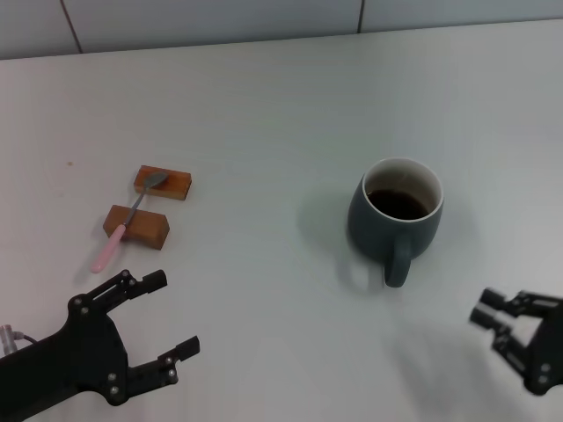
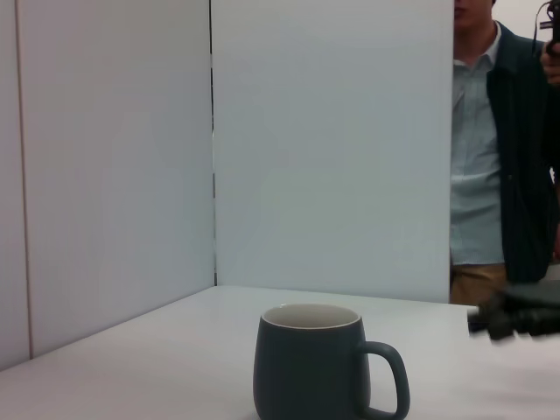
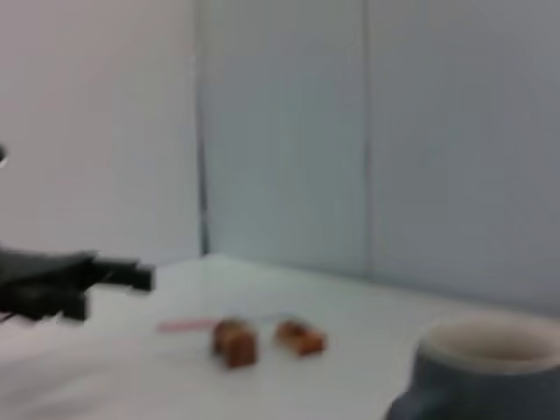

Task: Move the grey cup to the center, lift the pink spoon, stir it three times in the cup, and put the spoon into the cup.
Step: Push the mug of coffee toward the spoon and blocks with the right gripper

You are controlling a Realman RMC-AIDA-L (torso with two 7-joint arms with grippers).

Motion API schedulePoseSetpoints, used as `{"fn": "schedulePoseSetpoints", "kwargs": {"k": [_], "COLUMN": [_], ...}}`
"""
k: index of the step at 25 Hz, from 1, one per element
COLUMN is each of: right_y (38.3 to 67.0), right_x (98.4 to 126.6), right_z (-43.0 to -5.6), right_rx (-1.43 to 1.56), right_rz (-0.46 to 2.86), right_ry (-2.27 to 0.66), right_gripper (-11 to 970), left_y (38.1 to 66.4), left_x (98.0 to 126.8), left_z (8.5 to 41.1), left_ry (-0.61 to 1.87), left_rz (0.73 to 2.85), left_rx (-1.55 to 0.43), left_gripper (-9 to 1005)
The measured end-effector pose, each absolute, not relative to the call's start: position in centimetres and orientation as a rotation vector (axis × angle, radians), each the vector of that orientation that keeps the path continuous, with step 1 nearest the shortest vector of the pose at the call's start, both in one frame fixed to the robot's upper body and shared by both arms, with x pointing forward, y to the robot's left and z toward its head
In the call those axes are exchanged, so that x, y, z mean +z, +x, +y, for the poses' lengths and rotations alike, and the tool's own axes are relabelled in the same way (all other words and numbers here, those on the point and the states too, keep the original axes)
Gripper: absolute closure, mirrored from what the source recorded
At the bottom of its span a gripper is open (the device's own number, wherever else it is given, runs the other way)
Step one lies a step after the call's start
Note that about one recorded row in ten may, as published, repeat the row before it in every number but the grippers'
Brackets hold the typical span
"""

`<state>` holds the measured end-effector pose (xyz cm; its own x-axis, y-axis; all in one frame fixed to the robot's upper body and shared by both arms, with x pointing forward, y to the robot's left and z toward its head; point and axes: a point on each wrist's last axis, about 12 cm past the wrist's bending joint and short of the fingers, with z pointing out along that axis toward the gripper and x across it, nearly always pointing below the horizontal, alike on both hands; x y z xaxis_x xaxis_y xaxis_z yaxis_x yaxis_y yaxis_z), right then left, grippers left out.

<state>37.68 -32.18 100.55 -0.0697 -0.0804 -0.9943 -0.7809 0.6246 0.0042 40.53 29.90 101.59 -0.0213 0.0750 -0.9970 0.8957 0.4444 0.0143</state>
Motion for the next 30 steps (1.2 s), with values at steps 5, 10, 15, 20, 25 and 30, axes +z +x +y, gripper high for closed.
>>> {"fn": "schedulePoseSetpoints", "kwargs": {"k": [5,10,15,20,25,30], "right_y": [37.2,38.6,42.2,45.5,47.2,48.2], "right_x": [101.4,101.1,100.4,99.5,98.9,98.5], "right_z": [-33.4,-33.7,-32.8,-30.9,-29.1,-27.5], "right_rx": [0.403,0.145,0.105,0.148,0.15,0.154], "right_rz": [1.419,1.391,1.46,1.546,1.588,1.605], "right_ry": [-0.58,-0.421,-0.46,-0.598,-0.693,-0.724], "right_gripper": [757,867,961,961,961,961], "left_y": [40.5,40.5,40.6,40.7,41.0,41.4], "left_x": [101.6,101.6,101.7,101.7,101.8,102.1], "left_z": [30.0,30.1,30.1,30.0,30.0,30.0], "left_ry": [0.911,0.909,0.901,0.897,0.882,0.884], "left_rz": [1.455,1.453,1.448,1.447,1.44,1.424], "left_rx": [-0.825,-0.818,-0.807,-0.808,-0.796,-0.791], "left_gripper": [150,150,151,151,151,151]}}
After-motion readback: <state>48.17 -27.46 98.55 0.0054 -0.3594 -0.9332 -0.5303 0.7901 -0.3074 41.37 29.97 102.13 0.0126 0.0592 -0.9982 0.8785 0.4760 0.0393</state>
